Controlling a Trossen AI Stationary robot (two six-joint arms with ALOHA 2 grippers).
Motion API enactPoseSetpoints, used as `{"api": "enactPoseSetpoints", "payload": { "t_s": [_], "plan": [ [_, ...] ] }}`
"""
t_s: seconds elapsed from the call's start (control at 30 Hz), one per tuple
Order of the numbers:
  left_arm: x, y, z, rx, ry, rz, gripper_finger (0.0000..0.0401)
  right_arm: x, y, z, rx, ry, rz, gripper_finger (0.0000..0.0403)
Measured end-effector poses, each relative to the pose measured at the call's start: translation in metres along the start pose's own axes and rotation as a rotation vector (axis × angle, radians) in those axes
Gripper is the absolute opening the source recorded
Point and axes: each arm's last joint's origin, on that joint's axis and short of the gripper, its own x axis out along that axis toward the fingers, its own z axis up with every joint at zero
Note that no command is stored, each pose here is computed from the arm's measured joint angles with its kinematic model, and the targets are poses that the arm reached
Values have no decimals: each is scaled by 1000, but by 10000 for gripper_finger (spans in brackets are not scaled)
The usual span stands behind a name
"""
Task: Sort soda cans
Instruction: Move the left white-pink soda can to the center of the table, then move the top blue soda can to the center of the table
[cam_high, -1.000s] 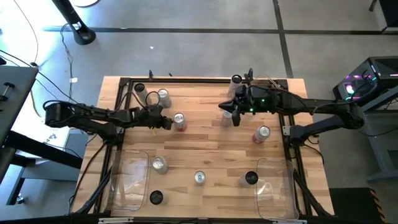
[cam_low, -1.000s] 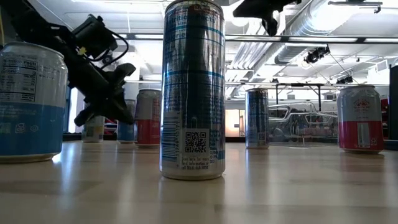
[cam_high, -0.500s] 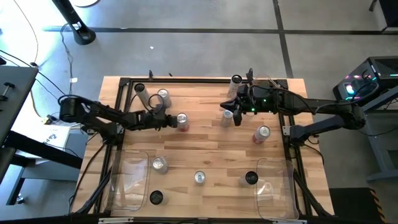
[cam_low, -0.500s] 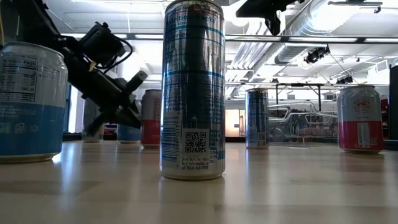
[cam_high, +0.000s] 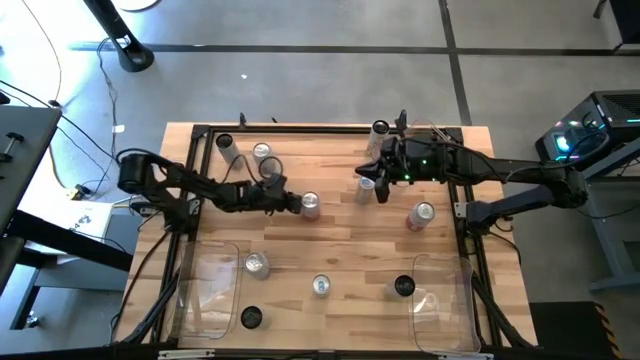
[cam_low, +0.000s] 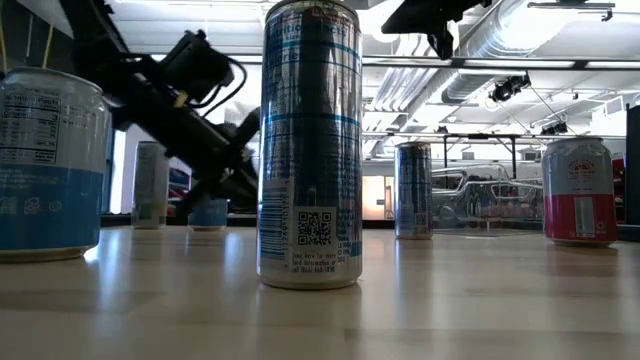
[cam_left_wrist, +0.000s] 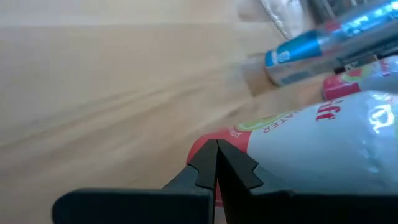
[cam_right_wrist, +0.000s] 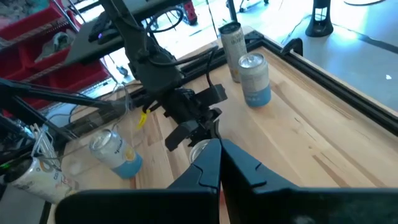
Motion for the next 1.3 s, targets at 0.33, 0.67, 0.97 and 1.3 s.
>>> {"api": "enactPoseSetpoints", "payload": {
  "t_s": [0.33,0.67,0.97,1.3],
  "plan": [
    [27,-24,2,39,78,-72,0,-1,-3,-7,-3,69,-26,0],
    [44,-46,10,58,77,-127,0,-26,-5,-9,-6,107,-57,0],
    [38,-48,41,85,-5,-141,0,-43,-10,-13,42,118,-158,0],
    [-2,-57,86,188,-124,-196,0,-28,-26,-29,200,300,-299,0]
  ]
}}
